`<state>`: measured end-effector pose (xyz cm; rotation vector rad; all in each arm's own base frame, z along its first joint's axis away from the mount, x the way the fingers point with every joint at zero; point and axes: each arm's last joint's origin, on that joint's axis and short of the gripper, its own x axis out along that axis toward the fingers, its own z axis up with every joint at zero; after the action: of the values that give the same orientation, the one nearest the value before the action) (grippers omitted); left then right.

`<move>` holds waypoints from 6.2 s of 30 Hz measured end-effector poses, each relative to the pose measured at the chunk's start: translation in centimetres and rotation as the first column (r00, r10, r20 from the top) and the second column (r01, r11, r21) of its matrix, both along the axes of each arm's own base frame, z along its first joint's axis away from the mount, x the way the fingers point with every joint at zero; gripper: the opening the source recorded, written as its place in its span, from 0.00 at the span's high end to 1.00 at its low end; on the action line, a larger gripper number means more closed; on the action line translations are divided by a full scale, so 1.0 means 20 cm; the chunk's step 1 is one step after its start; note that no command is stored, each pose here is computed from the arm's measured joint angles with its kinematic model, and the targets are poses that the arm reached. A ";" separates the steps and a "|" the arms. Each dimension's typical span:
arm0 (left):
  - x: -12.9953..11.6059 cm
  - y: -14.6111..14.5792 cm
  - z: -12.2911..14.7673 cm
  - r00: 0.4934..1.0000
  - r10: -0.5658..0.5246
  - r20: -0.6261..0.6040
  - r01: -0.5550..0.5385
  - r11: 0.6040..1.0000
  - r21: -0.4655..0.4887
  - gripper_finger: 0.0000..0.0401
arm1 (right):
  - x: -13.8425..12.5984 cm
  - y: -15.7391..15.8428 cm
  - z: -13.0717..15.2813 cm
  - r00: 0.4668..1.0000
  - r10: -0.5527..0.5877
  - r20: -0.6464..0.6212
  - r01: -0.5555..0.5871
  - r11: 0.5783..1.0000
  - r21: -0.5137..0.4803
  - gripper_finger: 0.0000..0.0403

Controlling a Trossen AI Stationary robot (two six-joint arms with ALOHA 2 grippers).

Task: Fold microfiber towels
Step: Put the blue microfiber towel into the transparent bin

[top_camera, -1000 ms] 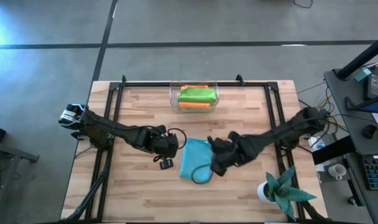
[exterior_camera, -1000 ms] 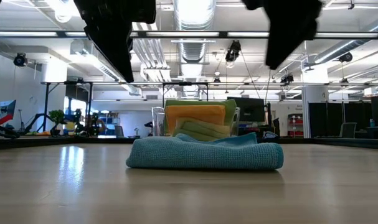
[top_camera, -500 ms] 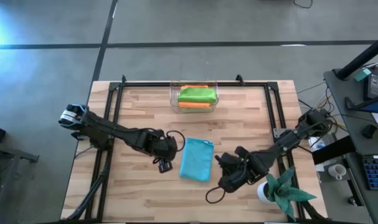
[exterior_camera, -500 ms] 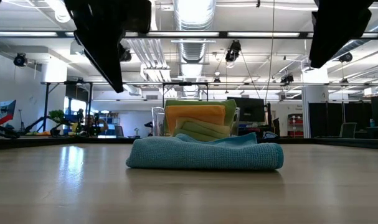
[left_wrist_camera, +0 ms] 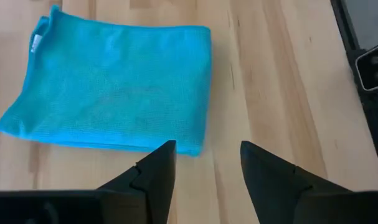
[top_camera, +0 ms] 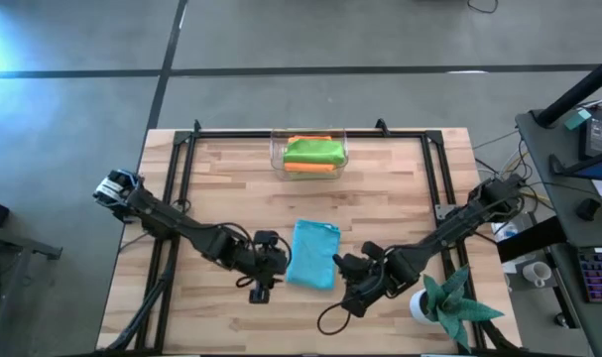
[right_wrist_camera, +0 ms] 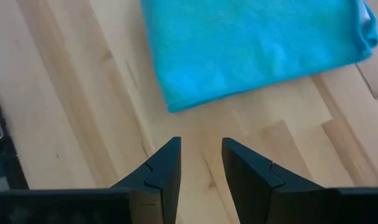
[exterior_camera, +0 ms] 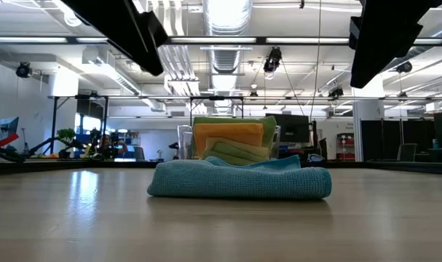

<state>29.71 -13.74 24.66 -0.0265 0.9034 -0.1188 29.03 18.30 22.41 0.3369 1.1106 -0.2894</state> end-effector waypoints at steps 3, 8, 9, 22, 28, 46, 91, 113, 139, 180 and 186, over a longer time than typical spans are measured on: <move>0.03 -0.02 -0.05 1.000 -0.010 -0.007 0.010 1.000 0.011 0.59 | 0.02 0.01 -0.01 0.998 0.057 0.025 -0.057 0.998 -0.011 0.72; 0.09 -0.06 -0.17 0.998 -0.033 -0.046 0.034 0.999 0.039 0.59 | 0.05 0.03 -0.04 0.978 0.205 0.034 -0.200 0.974 -0.106 0.72; 0.10 -0.07 -0.19 0.998 -0.041 -0.039 0.043 0.998 0.043 0.59 | 0.06 0.04 -0.05 0.969 0.245 0.037 -0.239 0.963 -0.124 0.72; 0.21 -0.12 -0.44 0.990 -0.095 -0.104 0.109 0.985 0.132 0.59 | 0.16 0.10 -0.19 0.904 0.426 0.048 -0.408 0.889 -0.208 0.72; 0.21 -0.12 -0.50 0.987 -0.085 -0.134 0.106 0.982 0.156 0.59 | 0.17 0.09 -0.20 0.924 0.379 0.055 -0.364 0.913 -0.186 0.72; 0.23 -0.11 -0.56 0.989 -0.061 -0.136 0.093 0.966 0.240 0.95 | 0.18 0.08 -0.21 0.941 0.336 0.042 -0.335 0.942 -0.020 0.71; 0.21 -0.13 -0.48 0.989 -0.073 -0.125 0.096 0.979 0.182 1.00 | 0.33 0.01 -0.49 0.927 0.371 -0.050 -0.373 0.926 -0.052 0.44; 0.15 -0.10 -0.28 0.991 -0.104 -0.087 0.115 0.983 0.141 1.00 | 0.40 0.01 -0.26 0.976 0.217 -0.009 -0.217 0.971 -0.100 0.97; -0.20 0.22 0.32 0.988 0.050 0.145 -0.092 0.948 0.303 1.00 | 0.59 -0.28 0.40 0.980 -0.133 0.146 0.155 0.977 -0.149 0.97; -0.01 1.35 0.50 0.813 0.408 0.415 -0.581 0.594 0.556 1.00 | 0.59 -1.56 0.80 0.971 -0.147 0.186 0.222 0.838 -0.498 0.97; 0.03 1.49 0.49 0.793 0.420 0.442 -0.610 0.530 0.589 1.00 | 0.55 -1.73 0.81 0.978 -0.116 0.174 0.194 0.808 -0.556 0.97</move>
<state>30.36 16.16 34.53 0.4422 0.5986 0.8049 40.06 -16.23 38.55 -0.0943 0.8153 -0.7202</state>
